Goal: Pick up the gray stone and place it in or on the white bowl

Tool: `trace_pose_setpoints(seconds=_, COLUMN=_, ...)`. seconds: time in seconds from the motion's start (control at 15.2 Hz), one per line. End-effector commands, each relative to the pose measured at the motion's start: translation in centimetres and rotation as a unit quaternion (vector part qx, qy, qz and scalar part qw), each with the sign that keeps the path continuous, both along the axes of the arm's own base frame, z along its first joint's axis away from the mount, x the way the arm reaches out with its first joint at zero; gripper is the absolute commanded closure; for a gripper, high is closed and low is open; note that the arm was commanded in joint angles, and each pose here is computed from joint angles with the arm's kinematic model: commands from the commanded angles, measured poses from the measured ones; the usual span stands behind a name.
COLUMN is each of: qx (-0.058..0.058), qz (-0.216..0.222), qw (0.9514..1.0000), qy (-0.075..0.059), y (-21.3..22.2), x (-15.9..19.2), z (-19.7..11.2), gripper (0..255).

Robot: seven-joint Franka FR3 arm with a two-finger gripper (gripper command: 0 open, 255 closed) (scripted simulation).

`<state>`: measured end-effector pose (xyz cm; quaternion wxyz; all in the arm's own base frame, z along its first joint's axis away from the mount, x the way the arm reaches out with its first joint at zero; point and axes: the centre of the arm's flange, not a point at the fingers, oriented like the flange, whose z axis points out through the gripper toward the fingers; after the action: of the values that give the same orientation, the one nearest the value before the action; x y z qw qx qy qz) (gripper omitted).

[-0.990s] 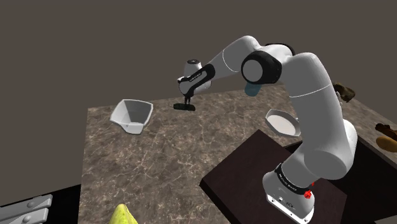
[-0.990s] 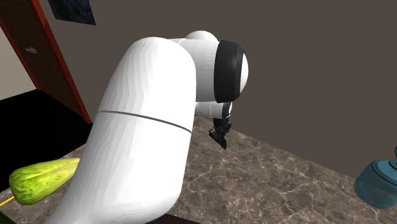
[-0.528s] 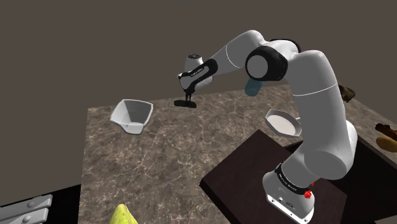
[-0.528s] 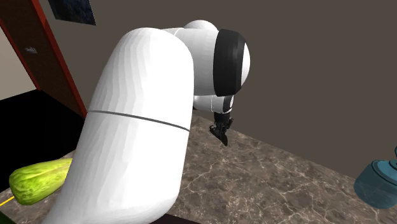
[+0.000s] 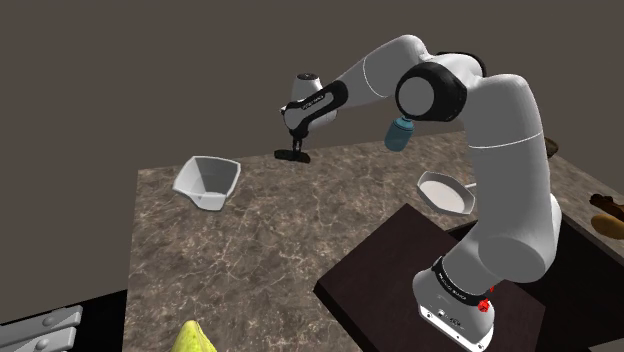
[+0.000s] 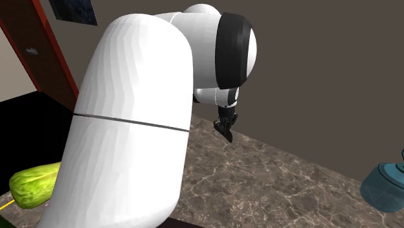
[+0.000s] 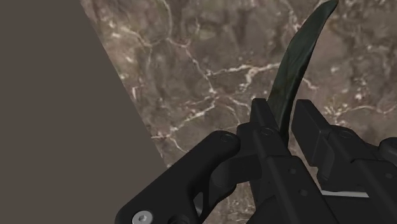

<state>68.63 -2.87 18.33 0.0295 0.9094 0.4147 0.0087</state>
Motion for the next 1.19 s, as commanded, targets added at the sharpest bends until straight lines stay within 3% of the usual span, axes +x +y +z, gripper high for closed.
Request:
trace_pose_setpoints(seconds=0.0, qx=0.0, qz=0.0, qw=1.0, qy=0.0, y=0.0, x=0.0, z=1.1, gripper=255)
trace_pose_setpoints(seconds=1.12, qx=0.0, qz=0.0, qw=1.0, qy=0.0, y=0.0, x=0.0, z=10.1, gripper=255)
